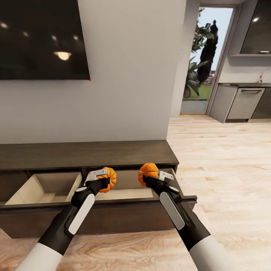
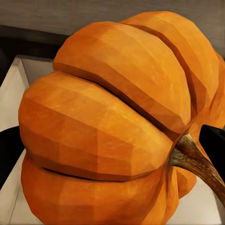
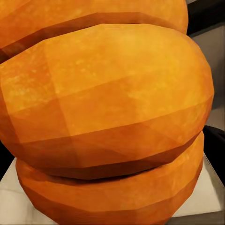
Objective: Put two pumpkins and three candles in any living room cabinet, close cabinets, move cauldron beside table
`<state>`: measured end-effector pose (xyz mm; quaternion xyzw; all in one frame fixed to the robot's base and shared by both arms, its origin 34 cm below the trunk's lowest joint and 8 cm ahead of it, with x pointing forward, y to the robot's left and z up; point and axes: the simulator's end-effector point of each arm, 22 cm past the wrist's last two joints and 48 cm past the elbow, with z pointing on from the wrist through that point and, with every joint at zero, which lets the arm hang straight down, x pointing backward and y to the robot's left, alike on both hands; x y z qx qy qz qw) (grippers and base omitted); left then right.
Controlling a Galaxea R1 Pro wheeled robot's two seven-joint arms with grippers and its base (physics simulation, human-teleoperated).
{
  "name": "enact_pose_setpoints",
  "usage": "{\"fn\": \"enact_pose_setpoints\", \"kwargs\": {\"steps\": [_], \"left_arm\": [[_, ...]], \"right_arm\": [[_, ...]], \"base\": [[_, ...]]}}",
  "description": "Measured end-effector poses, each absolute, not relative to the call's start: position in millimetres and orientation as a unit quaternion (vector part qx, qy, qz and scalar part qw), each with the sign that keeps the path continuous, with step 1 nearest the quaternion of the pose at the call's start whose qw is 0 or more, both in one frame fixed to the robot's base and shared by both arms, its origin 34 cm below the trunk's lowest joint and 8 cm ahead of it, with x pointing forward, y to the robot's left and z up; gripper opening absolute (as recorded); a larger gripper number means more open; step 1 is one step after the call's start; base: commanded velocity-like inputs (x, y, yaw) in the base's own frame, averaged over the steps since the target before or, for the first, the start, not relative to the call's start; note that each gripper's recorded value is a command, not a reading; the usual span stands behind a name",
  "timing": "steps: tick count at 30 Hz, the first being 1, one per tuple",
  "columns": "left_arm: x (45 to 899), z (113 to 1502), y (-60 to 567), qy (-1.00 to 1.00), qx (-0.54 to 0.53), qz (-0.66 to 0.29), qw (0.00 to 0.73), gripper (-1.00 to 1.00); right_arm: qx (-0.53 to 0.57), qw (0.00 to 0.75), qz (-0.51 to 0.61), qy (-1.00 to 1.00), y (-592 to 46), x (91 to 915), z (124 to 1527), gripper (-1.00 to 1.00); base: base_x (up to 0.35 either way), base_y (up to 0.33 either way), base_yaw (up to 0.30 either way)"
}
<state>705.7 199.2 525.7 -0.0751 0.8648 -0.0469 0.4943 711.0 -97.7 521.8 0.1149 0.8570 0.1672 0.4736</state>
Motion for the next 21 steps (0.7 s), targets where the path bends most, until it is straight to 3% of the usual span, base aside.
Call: {"fn": "enact_pose_setpoints", "kwargs": {"steps": [21], "left_arm": [[703.9,516.9,185.1,0.869,-0.071,-0.056,0.487,-1.0]], "right_arm": [[0.108,0.436,0.152,0.88,-91.3,699.8,476.2,-1.0]], "base": [[0.0,0.0,0.0]]}}
